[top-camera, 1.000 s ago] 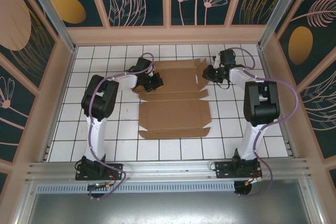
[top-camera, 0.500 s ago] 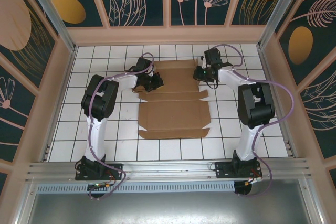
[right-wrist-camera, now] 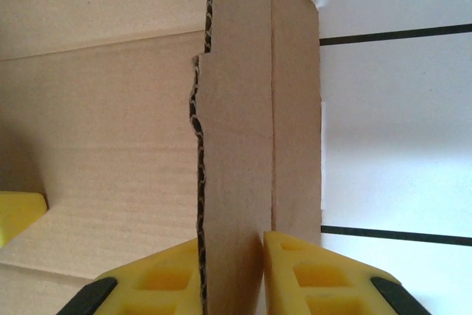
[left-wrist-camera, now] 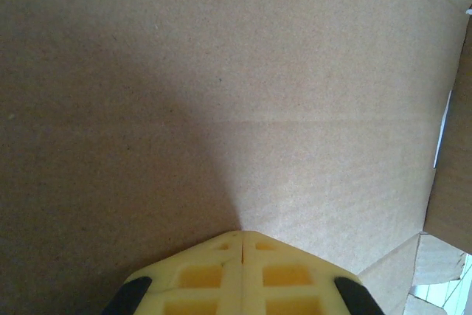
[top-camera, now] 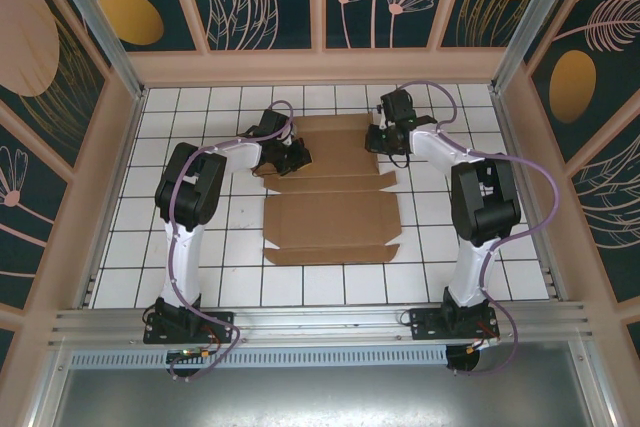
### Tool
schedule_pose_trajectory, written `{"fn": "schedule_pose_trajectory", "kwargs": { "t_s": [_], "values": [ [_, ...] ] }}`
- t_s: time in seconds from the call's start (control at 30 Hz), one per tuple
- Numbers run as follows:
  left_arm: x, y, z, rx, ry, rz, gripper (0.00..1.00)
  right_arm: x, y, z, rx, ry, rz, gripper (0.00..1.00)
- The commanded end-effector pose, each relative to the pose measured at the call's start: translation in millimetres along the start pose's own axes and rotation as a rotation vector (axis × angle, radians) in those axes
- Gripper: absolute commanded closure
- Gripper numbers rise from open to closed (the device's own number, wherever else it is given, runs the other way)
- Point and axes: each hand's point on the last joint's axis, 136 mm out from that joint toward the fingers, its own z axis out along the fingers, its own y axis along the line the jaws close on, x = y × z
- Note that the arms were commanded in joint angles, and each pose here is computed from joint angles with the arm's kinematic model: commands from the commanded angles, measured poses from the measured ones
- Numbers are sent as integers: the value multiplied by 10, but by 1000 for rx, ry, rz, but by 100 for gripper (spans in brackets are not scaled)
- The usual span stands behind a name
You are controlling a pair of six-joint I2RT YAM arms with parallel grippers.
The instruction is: Fold the paper box
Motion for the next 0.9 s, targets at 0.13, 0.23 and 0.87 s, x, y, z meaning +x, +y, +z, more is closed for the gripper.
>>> {"fn": "schedule_pose_trajectory", "kwargs": {
  "t_s": [0.13,0.23,0.87],
  "values": [
    [266,396,209,-115,76,-59,98,-111,120,-111,74,-34,-76,74],
    [271,400,207,-116,75,-60,98,-112,97,-104,188,-48,-136,72],
    [283,439,199,-136,79,-39,97,-244,-290,-231,225,-94,-68,50]
  ]
}}
